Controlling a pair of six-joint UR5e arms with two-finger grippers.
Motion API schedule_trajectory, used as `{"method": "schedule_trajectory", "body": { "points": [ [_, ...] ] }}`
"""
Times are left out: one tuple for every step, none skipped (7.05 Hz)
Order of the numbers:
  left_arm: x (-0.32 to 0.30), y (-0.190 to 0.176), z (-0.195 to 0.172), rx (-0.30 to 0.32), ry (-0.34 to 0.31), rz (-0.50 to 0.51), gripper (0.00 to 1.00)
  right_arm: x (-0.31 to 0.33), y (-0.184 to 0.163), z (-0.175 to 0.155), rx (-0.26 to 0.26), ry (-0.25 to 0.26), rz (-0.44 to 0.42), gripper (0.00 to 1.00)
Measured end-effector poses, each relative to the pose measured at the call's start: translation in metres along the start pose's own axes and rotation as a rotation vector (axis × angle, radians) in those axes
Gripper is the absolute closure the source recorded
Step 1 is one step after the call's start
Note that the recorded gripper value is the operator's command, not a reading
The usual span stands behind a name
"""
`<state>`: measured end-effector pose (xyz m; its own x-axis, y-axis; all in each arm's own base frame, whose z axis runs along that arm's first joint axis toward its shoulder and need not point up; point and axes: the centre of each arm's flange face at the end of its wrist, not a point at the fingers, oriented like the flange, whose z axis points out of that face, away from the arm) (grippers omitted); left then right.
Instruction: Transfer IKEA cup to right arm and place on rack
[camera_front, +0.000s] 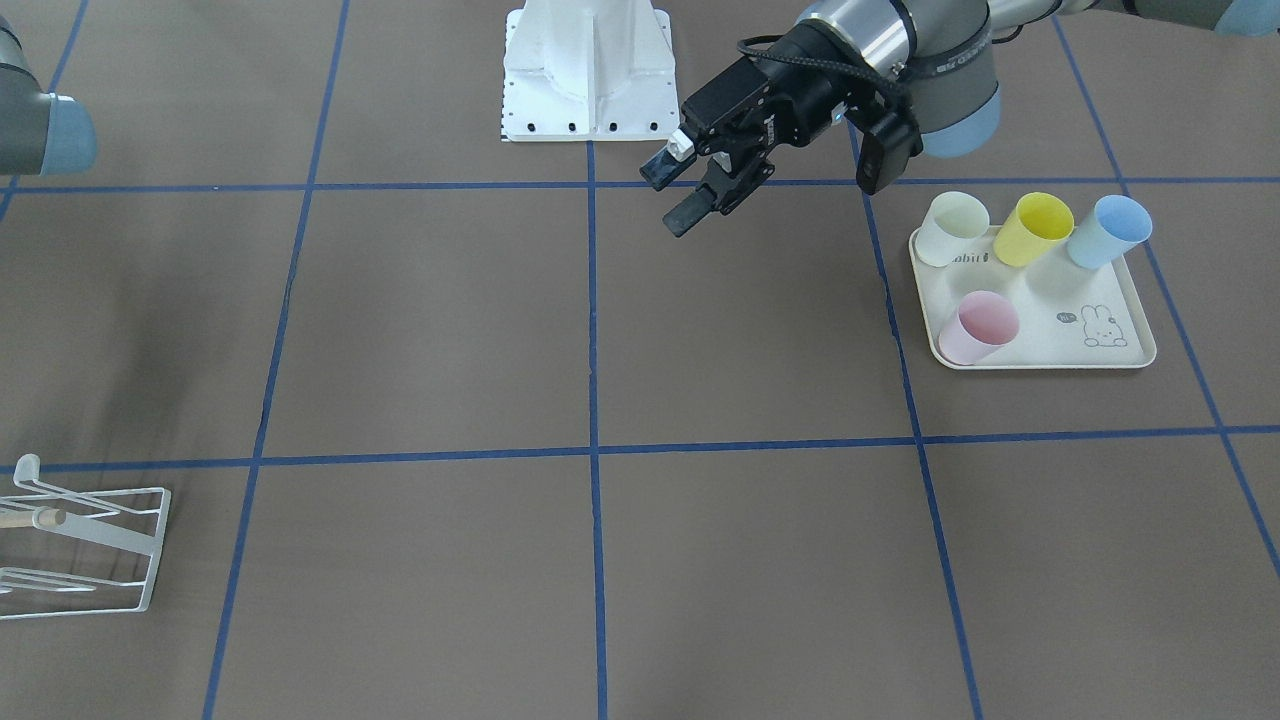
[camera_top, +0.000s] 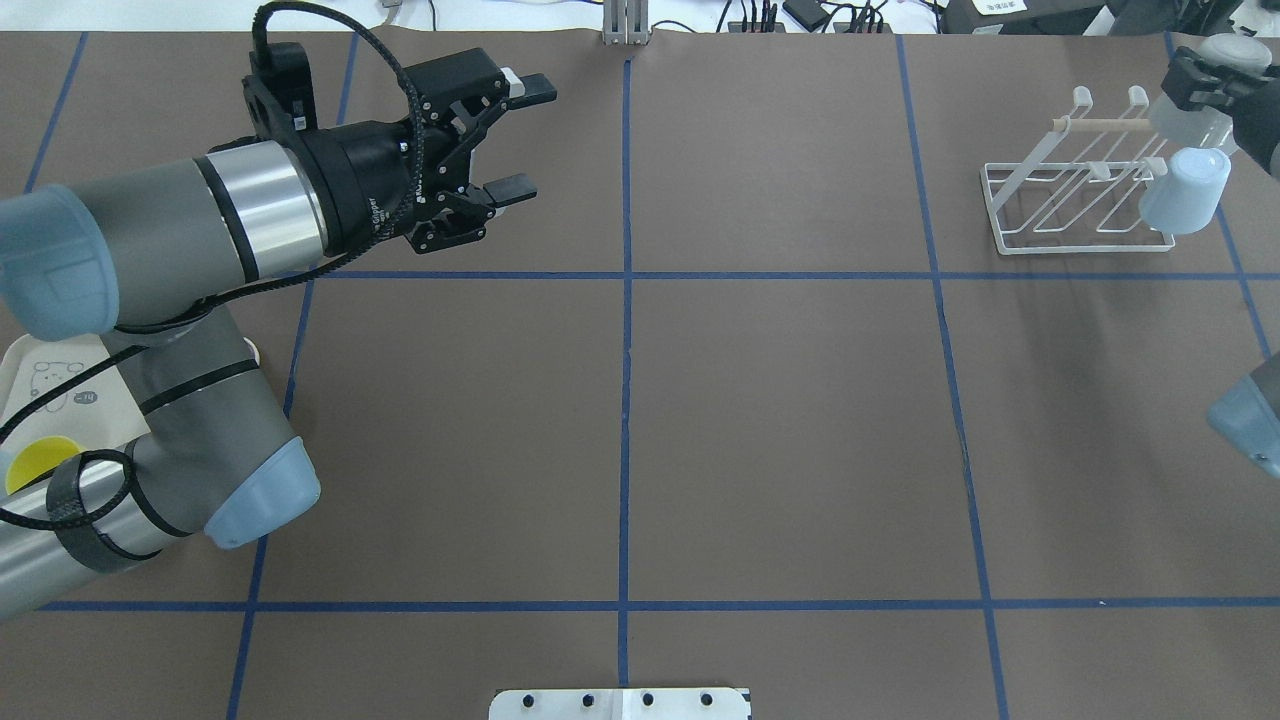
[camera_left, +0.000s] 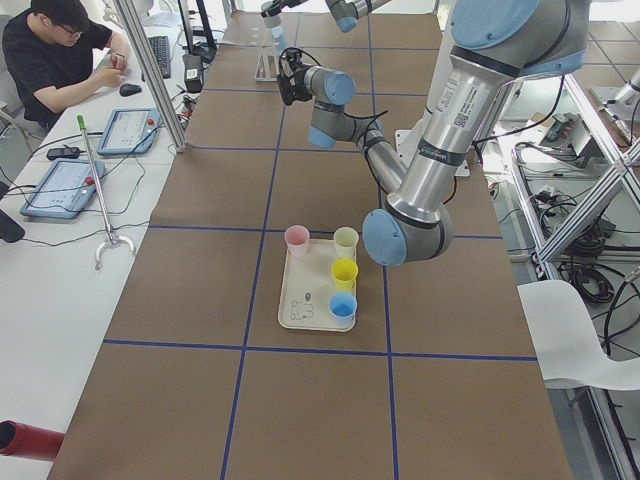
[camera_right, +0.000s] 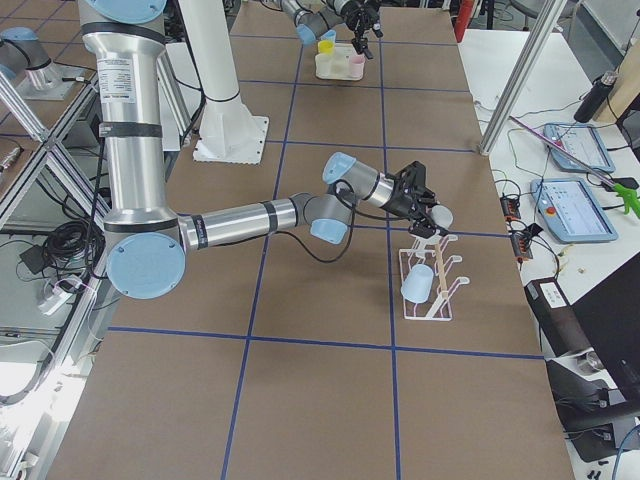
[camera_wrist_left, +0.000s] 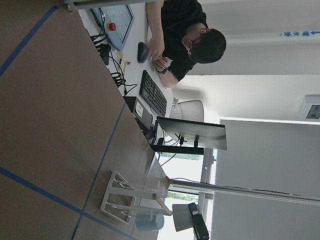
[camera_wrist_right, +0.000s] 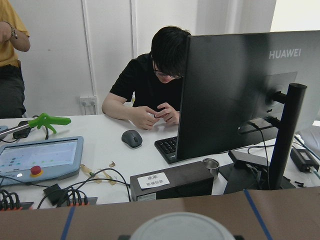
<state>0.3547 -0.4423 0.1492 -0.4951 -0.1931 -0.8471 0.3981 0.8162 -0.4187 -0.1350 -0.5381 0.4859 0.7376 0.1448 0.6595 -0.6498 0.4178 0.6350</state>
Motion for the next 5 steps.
{"method": "schedule_trajectory", "body": {
  "points": [
    [-0.001,-0.001,-0.001,0.0,-0.005,0.003,0.0,-0.001,0.013,0.003,0.011,0.021,-0.02,1.0],
    [-0.002,-0.002,-0.002,0.001,-0.008,0.003,0.0,-0.013,0.029,0.003,0.023,0.026,-0.04,1.0],
    [-0.002,-0.002,-0.003,0.002,-0.009,0.004,0.0,-0.023,0.043,0.001,0.031,0.026,-0.056,1.0],
    [-0.003,-0.003,-0.003,0.002,-0.01,0.004,0.0,-0.029,0.05,-0.001,0.032,0.024,-0.064,1.0],
    [-0.003,-0.003,-0.003,0.002,-0.01,0.004,0.0,-0.028,0.053,-0.002,0.031,0.024,-0.068,1.0]
  ]
}}
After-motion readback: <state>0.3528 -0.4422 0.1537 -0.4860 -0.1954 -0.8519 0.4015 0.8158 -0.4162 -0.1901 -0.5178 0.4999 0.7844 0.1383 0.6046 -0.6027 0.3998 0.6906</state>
